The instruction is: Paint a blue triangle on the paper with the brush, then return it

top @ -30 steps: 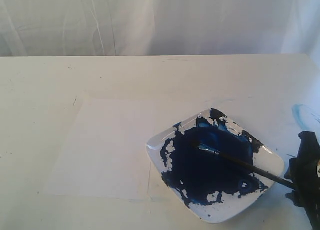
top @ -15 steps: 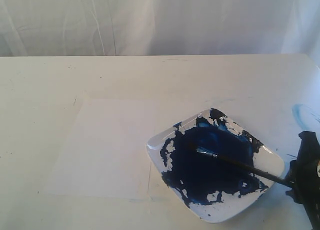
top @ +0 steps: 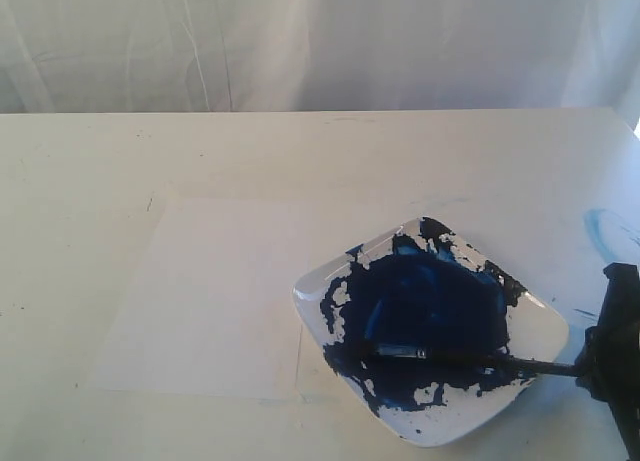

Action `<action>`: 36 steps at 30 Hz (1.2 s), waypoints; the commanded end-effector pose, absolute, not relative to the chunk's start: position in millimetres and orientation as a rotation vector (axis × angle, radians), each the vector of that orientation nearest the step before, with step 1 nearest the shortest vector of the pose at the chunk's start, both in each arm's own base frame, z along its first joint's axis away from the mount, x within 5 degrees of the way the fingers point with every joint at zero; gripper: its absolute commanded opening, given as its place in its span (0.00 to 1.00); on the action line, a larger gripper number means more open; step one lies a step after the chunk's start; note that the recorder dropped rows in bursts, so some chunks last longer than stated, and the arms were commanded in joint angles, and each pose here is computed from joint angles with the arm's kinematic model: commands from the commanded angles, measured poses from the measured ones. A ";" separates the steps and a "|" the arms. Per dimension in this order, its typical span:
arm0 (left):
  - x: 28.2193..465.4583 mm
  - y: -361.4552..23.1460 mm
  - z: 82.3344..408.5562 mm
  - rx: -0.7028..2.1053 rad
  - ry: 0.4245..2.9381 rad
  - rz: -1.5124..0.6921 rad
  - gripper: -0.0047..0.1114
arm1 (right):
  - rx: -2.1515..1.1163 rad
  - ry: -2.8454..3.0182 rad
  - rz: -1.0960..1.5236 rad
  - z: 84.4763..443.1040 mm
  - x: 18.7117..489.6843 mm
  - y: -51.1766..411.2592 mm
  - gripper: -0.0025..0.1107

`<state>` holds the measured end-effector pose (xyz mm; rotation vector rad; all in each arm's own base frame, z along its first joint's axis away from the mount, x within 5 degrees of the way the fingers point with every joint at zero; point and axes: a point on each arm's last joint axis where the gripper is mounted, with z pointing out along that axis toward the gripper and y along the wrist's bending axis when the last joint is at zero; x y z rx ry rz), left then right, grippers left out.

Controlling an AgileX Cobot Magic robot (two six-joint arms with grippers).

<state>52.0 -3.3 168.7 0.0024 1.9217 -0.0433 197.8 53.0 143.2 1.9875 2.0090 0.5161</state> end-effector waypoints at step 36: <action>51.9 -3.6 167.1 0.002 1.924 -0.052 0.04 | 0.436 1.827 0.950 250.2 247.2 50.6 0.02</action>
